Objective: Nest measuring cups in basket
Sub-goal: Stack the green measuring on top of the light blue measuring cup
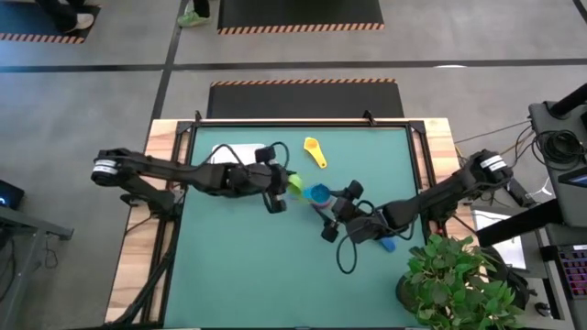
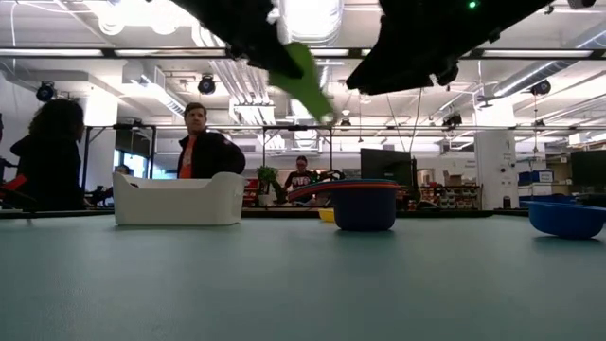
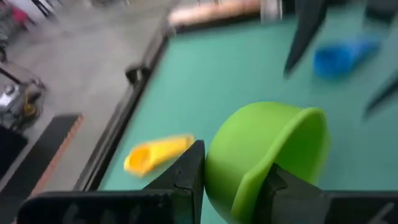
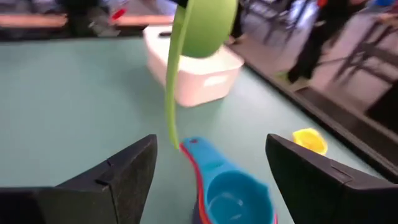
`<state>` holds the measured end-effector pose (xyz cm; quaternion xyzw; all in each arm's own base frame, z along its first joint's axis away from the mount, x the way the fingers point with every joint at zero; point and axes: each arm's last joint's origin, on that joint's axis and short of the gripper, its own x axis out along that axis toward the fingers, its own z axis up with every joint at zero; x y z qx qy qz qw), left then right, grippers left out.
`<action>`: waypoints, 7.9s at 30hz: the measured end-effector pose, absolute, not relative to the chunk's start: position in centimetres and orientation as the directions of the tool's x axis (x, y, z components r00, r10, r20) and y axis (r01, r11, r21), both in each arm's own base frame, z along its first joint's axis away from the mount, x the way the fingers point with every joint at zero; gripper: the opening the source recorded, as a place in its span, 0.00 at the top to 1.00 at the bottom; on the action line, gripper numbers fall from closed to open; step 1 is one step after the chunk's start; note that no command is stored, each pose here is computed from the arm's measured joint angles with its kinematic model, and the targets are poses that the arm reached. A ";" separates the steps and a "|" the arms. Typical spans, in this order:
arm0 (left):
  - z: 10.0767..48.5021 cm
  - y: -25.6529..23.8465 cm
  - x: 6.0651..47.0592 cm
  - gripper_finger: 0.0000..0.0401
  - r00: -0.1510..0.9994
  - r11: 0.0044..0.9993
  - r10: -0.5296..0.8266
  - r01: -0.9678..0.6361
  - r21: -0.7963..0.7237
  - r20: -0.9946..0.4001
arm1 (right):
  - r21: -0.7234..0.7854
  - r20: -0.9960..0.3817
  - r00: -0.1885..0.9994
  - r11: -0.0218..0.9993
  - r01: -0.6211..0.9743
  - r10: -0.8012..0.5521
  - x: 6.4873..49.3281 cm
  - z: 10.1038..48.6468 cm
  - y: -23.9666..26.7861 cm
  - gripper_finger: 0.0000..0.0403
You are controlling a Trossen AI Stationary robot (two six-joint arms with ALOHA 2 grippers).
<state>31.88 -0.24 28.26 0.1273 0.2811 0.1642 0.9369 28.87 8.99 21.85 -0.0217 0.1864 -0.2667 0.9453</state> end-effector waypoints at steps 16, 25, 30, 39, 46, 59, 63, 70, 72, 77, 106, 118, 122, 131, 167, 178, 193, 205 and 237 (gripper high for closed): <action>29.8 -0.6 34.1 0.85 0.679 0.951 0.286 -0.112 0.289 -0.676 | 0.178 -0.349 0.898 0.922 0.342 -0.266 27.5 25.9 6.9 0.34; 29.0 -0.7 36.7 0.85 0.668 0.951 0.287 -0.113 0.288 -0.687 | 0.202 -0.309 0.921 0.929 0.310 -0.240 27.7 26.6 6.2 0.30; 29.1 -0.8 37.6 0.85 0.687 0.951 0.287 -0.122 0.283 -0.668 | 0.154 -0.297 0.917 0.935 0.319 -0.265 27.8 26.7 6.0 0.30; 29.9 -0.8 38.1 0.85 0.724 0.952 0.292 -0.154 0.266 -0.625 | 0.079 -0.290 0.894 0.923 0.378 -0.341 27.9 26.4 5.8 0.31; 30.0 -1.0 38.1 0.85 0.732 0.950 0.287 -0.133 0.283 -0.618 | 0.053 -0.310 0.877 0.914 0.402 -0.367 28.4 25.6 5.6 0.33; 30.1 -1.7 38.2 0.85 0.746 0.948 0.271 -0.096 0.305 -0.608 | 0.050 -0.308 0.885 0.923 0.382 -0.350 28.5 25.7 5.6 0.49; 30.1 -1.7 38.2 0.85 0.749 0.947 0.274 -0.100 0.306 -0.603 | 0.060 -0.307 0.884 0.920 0.387 -0.352 28.5 25.7 5.6 0.58; 30.1 -1.7 38.2 0.83 0.747 0.943 0.288 -0.111 0.315 -0.600 | 0.065 -0.308 0.878 0.912 0.404 -0.367 28.5 25.6 5.5 0.65; 30.1 -1.7 38.2 0.80 0.750 0.946 0.272 -0.096 0.308 -0.602 | 0.063 -0.314 0.878 0.914 0.400 -0.362 28.5 25.6 5.5 0.64; 30.4 -1.9 38.1 0.70 0.761 0.944 0.255 -0.062 0.325 -0.596 | 0.093 -0.312 0.882 0.912 0.399 -0.354 28.5 25.6 5.5 0.66; 34.5 -2.4 32.8 0.61 0.777 0.935 0.287 -0.101 0.340 -0.560 | 0.112 -0.363 0.851 0.889 0.445 -0.380 28.2 25.0 5.6 0.98; 25.3 -6.2 31.7 0.66 0.710 0.995 0.047 0.032 0.098 -0.703 | 0.036 -0.481 0.784 0.885 0.465 -0.392 27.3 23.7 5.6 0.98; 23.0 -6.6 31.9 0.72 0.718 0.999 0.036 -0.001 0.050 -0.695 | 0.014 -0.474 0.789 0.892 0.451 -0.391 27.4 23.8 5.6 0.98; 19.0 -6.8 31.5 0.99 0.588 0.992 0.090 0.019 0.125 -0.804 | 0.013 -0.473 0.794 0.899 0.438 -0.381 27.4 23.8 5.6 0.98; 16.9 -0.5 33.2 0.34 0.495 0.832 -0.060 0.505 0.231 -0.867 | 0.033 -0.507 0.802 0.923 0.382 -0.314 27.0 24.0 5.9 0.98; 14.5 0.1 33.8 0.38 0.438 0.832 -0.073 0.522 0.187 -0.896 | 0.033 -0.508 0.802 0.923 0.382 -0.314 27.0 24.0 5.9 0.98; 14.7 0.1 33.8 0.64 0.443 0.856 -0.061 0.485 0.181 -0.895 | 0.033 -0.507 0.802 0.923 0.383 -0.315 27.0 24.0 5.9 0.98; 17.2 -0.8 33.3 0.63 0.511 0.883 -0.070 0.431 0.185 -0.857 | 0.002 -0.541 0.777 0.923 0.384 -0.322 26.7 23.6 5.8 0.98; 20.2 2.1 39.2 0.63 0.560 0.963 0.199 0.039 0.266 -0.804 | 0.007 -0.469 0.825 0.932 0.361 -0.316 24.5 26.7 5.2 0.98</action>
